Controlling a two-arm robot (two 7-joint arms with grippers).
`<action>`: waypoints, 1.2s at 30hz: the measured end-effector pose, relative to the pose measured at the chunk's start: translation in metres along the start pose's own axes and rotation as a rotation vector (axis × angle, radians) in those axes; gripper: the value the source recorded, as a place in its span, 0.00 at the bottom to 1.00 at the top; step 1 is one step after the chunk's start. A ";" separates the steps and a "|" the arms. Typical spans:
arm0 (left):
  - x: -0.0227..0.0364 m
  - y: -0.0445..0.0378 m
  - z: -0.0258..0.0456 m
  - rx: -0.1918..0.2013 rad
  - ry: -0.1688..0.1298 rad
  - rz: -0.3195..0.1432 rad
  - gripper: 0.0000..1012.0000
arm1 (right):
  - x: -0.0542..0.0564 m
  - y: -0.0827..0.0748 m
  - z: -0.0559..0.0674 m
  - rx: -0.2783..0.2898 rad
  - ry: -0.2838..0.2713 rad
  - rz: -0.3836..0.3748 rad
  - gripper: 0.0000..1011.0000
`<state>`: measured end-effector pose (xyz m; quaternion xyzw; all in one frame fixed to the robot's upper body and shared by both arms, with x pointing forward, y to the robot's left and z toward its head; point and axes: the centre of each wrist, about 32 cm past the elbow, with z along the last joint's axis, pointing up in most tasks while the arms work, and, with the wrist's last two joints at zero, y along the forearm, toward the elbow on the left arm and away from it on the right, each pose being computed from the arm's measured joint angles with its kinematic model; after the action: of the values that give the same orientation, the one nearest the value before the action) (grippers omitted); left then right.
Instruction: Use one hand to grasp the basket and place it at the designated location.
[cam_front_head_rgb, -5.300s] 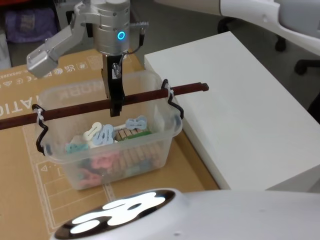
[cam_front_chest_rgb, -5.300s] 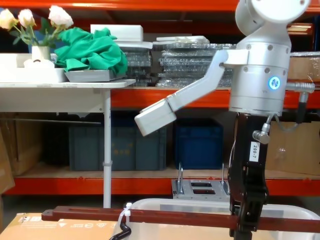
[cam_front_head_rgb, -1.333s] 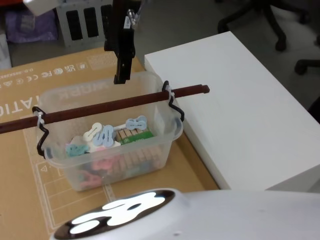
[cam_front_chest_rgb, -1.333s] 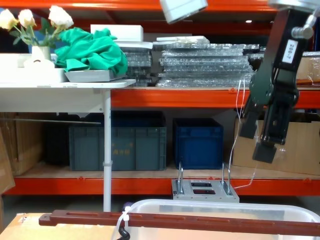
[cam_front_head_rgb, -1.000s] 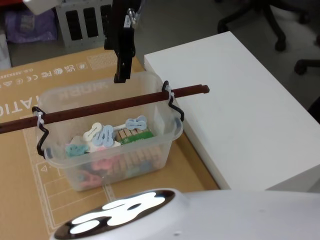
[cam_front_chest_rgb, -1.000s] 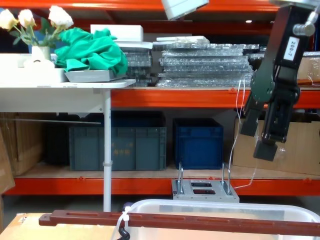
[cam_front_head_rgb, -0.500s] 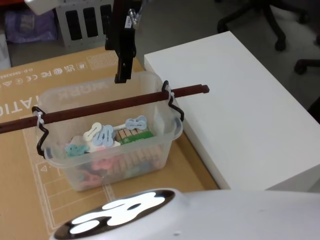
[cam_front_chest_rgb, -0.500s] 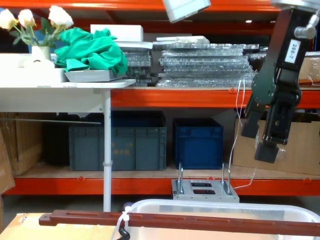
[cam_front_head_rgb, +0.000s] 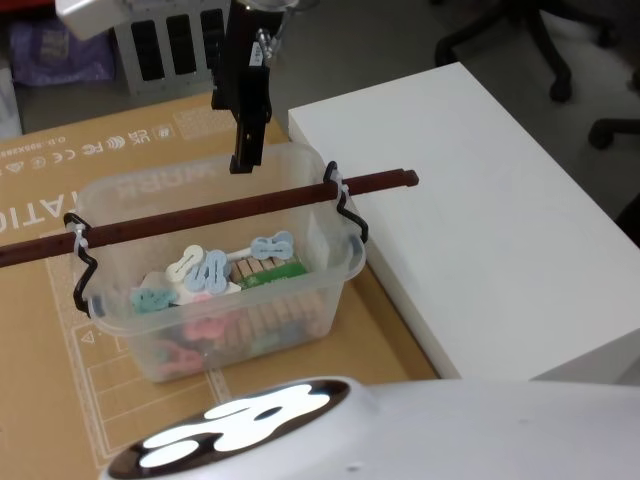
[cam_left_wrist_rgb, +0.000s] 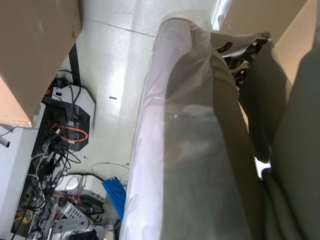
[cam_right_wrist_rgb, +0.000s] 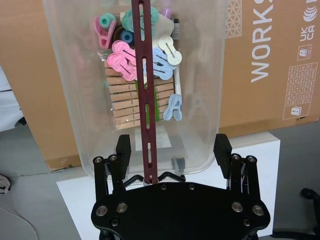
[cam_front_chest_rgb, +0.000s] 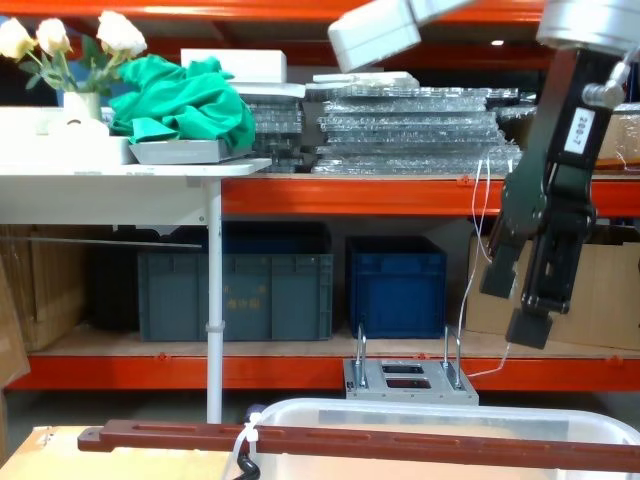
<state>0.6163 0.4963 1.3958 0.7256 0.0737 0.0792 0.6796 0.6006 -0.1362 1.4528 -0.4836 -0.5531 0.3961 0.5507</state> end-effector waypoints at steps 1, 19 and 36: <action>0.0000 0.0000 0.0000 0.000 0.000 0.000 0.00 | 0.000 0.001 0.000 0.001 0.000 0.001 0.99; 0.0000 0.0000 0.0000 0.000 0.000 0.000 0.00 | 0.009 0.040 -0.021 0.064 0.004 0.037 0.99; 0.0000 -0.0001 0.0001 0.000 0.000 0.000 0.00 | 0.025 0.070 -0.027 0.112 0.001 0.113 0.99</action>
<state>0.6163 0.4963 1.3957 0.7256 0.0737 0.0791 0.6796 0.6367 -0.0987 1.3923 -0.4824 -0.5017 0.4567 0.5540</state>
